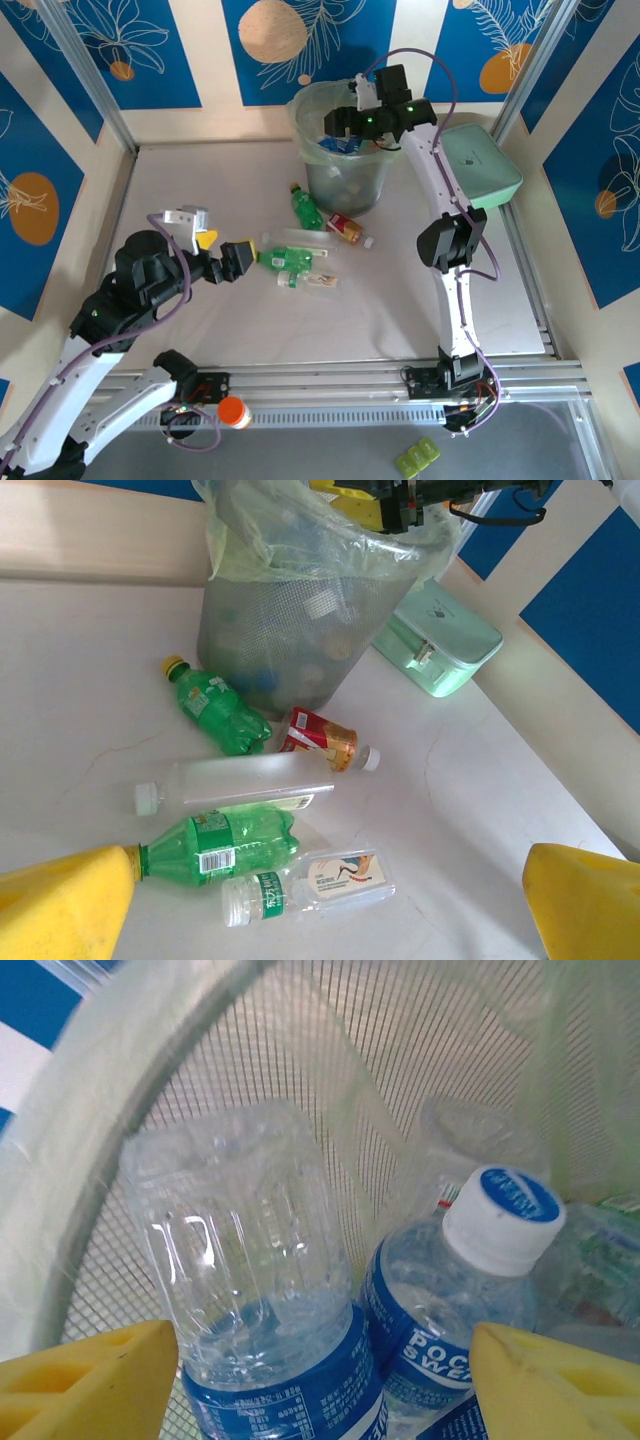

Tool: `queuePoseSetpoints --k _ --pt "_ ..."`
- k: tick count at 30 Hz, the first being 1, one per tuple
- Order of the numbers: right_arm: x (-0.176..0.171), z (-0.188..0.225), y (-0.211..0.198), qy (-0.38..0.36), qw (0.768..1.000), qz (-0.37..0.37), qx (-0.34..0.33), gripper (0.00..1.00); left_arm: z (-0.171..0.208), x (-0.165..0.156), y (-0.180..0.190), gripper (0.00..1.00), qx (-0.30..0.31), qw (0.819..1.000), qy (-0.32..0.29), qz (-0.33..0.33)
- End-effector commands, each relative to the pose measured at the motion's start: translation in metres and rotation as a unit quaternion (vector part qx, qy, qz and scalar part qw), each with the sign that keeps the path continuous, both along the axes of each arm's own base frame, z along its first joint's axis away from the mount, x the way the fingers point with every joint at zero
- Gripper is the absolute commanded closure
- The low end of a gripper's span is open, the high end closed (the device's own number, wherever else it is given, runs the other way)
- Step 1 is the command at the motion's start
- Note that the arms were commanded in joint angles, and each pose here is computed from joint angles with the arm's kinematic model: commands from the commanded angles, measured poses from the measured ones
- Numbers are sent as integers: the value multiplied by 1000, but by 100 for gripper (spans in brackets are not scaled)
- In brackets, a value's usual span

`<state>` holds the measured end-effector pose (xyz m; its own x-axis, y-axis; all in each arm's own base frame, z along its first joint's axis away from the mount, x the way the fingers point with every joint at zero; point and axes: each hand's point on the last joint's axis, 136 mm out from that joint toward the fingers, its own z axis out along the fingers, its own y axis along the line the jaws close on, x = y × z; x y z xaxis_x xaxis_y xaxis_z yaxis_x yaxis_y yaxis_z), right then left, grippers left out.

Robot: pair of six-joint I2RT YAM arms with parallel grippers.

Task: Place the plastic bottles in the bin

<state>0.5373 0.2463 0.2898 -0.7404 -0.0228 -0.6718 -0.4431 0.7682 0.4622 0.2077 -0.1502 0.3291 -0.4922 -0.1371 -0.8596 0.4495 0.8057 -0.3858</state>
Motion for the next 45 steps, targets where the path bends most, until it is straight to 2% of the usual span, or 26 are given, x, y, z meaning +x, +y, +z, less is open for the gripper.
queuePoseSetpoints --k 1,3,7,11,17,19,21,24,29,33,38,45 --pt "-3 35 4 -30 999 5 35 18 7 0 5 1 -1 1000 -17 8" --pt "1 36 7 -33 999 4 43 18 8 1 6 1 1 1000 -19 10" --pt "9 33 13 -32 998 3 56 38 8 3 4 1 0 1000 -17 11" --pt "13 15 23 -15 998 11 58 38 9 4 4 1 -1 1000 -16 11" --pt "11 -41 33 34 999 29 20 36 5 4 4 1 5 1000 -10 12" --pt "10 -58 30 50 998 25 4 38 4 4 3 1 5 1000 -8 11" --pt "10 -72 25 57 998 16 -22 44 4 4 4 1 5 1000 -7 12" --pt "11 -78 19 58 997 7 -40 50 2 4 3 1 6 1000 -4 11" --pt "6 -50 21 35 999 16 -23 50 4 4 3 1 6 1000 -5 10" --pt "1 -8 17 -3 1000 11 -4 35 8 2 5 1 8 1000 -9 10" --pt "-8 55 3 -70 997 -12 2 26 17 -3 12 1 14 1000 -20 17" --pt "-38 119 -9 -129 991 -29 9 24 22 -9 25 1 12 999 -5 43"
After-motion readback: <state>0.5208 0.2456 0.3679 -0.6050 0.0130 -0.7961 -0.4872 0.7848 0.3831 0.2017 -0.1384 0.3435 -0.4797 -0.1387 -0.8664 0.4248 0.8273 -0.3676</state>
